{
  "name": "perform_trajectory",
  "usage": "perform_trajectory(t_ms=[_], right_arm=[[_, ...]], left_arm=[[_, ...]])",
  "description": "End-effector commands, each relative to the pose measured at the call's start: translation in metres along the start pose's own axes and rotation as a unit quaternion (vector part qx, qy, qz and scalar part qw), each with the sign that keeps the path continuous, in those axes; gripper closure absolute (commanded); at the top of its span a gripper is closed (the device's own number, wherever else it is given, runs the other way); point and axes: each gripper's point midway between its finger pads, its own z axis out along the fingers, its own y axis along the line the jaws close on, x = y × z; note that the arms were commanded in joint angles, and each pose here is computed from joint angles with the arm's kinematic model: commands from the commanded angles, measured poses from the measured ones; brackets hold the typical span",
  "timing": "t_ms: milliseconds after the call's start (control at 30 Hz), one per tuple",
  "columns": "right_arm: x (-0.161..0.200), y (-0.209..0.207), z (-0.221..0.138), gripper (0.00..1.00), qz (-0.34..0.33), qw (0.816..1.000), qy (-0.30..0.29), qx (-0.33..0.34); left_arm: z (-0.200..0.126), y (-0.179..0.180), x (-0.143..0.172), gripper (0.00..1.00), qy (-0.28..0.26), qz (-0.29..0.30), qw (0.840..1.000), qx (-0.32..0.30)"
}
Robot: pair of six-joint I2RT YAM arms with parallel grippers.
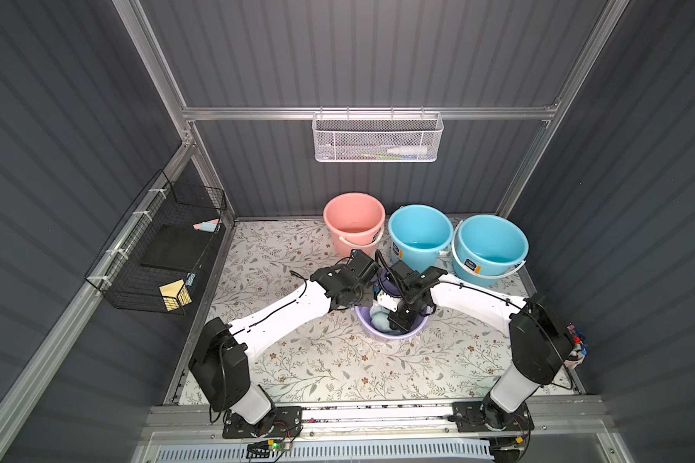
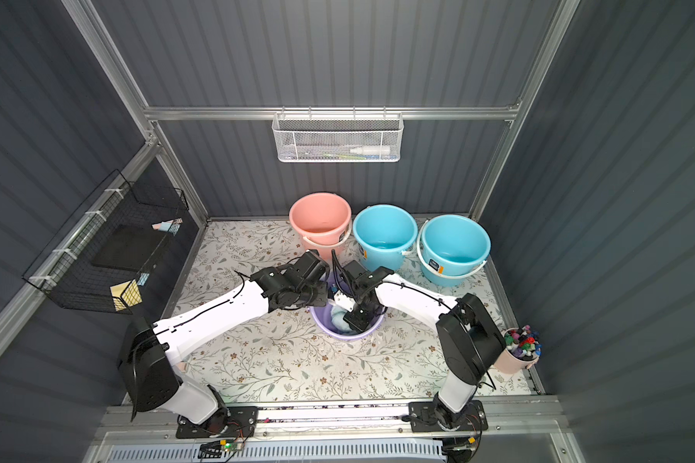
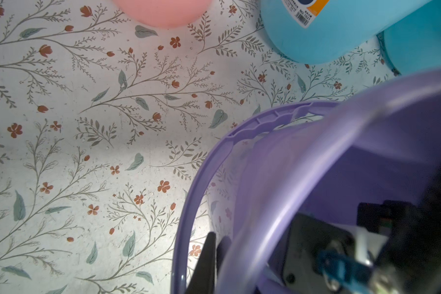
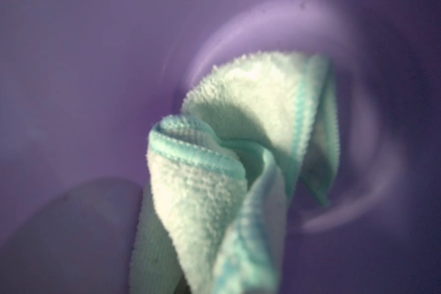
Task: Wipe the inside of the bucket with a cloth
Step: Wipe the dirt from the inside of the bucket.
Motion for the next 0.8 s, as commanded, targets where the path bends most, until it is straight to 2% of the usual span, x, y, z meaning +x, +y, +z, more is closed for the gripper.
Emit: perform_trajectory(t_ms=[0,167,333,567,733,767], right_arm=[[-0.011,0.025,0.005,1.00,0.050,0.994,-0.033,-0.092],[-0.043,0.020,-0.008,1.00,0.067,0.986,-0.130,-0.076],[-0.064,0.013,-0.044,1.00,0.064,0.969,-0.235,-0.033],[-0.056,-0.019,-0.107,1.00,0.033,0.950,-0.280,0.136],[-0.053,-0.029,-0.150,1.00,-0.056,0.925,-0.292,0.235],[-0.053,-0.026,-0.166,1.00,-0.074,0.914,-0.309,0.252]], left_arm=[[-0.013,0.019,-0.012,1.00,-0.020,-0.005,0.999,-0.033],[-0.013,0.017,-0.011,1.00,-0.019,-0.004,0.999,-0.027],[-0.012,0.017,-0.010,1.00,-0.018,-0.003,1.000,-0.025],[-0.013,0.015,-0.010,1.00,-0.019,-0.001,1.000,-0.019],[-0.016,0.009,-0.011,1.00,-0.023,0.000,1.000,0.001],[-0.018,0.008,-0.012,1.00,-0.025,0.001,1.000,0.006]])
